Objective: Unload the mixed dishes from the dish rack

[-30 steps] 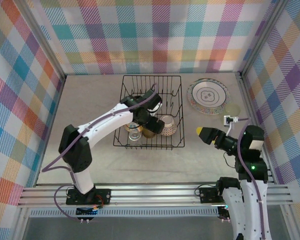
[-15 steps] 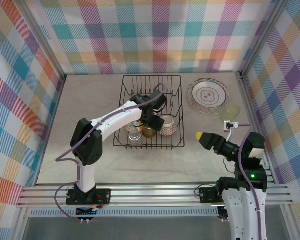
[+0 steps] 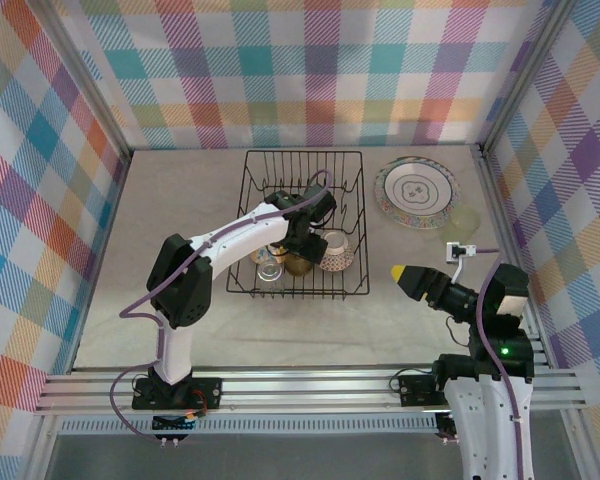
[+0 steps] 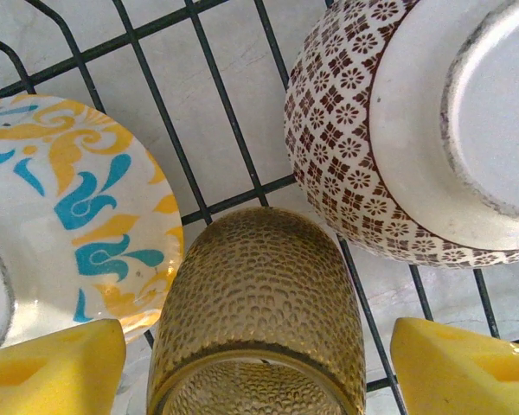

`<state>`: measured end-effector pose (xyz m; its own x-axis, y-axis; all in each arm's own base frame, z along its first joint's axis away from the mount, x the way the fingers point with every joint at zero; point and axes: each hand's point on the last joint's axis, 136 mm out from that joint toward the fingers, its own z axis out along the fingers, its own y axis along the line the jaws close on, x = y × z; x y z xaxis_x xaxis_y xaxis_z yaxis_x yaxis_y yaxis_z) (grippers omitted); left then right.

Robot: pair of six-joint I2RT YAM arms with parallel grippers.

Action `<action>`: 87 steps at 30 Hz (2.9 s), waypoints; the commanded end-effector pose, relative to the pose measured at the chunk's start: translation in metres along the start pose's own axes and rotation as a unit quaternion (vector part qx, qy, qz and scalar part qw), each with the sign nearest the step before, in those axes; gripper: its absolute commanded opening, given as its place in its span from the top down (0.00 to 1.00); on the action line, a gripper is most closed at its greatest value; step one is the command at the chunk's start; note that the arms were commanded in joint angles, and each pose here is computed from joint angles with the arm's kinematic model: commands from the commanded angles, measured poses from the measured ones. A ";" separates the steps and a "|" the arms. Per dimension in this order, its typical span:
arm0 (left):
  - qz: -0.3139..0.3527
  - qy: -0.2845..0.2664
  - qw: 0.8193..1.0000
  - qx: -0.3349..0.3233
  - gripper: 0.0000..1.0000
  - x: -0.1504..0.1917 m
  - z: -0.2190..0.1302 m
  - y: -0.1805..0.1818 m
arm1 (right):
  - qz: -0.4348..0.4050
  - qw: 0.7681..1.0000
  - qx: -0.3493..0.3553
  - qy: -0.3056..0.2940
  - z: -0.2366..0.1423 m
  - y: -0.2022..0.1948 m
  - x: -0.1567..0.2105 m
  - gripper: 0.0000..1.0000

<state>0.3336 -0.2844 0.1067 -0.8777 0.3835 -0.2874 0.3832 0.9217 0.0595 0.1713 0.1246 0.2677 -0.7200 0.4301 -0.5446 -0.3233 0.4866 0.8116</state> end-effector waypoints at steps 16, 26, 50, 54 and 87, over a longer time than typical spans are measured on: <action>-0.021 0.019 0.999 -0.023 0.27 0.015 0.012 0.006 | 0.003 1.000 -0.014 0.009 0.001 0.000 0.007 0.01; -0.028 0.007 1.000 -0.011 0.38 0.010 0.006 0.003 | 0.011 1.000 -0.020 0.013 0.003 -0.003 0.010 0.01; -0.055 -0.098 0.990 0.090 0.43 -0.019 -0.106 -0.004 | 0.009 0.999 -0.042 0.012 0.004 0.002 0.009 0.01; -0.074 -0.116 0.975 0.176 0.43 -0.023 -0.133 -0.017 | 0.009 0.998 -0.055 0.016 0.005 0.006 0.009 0.01; -0.189 -0.091 0.751 0.626 0.41 -0.029 -0.203 -0.050 | -0.073 0.984 -0.134 0.090 0.083 0.054 -0.006 0.04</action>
<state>0.2852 -0.3313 0.2816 -0.9862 -0.0191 -0.1645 0.1550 0.2441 -0.9573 0.1940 0.2044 0.2690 -0.8315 0.1987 -0.5188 -0.4498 0.3071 0.8387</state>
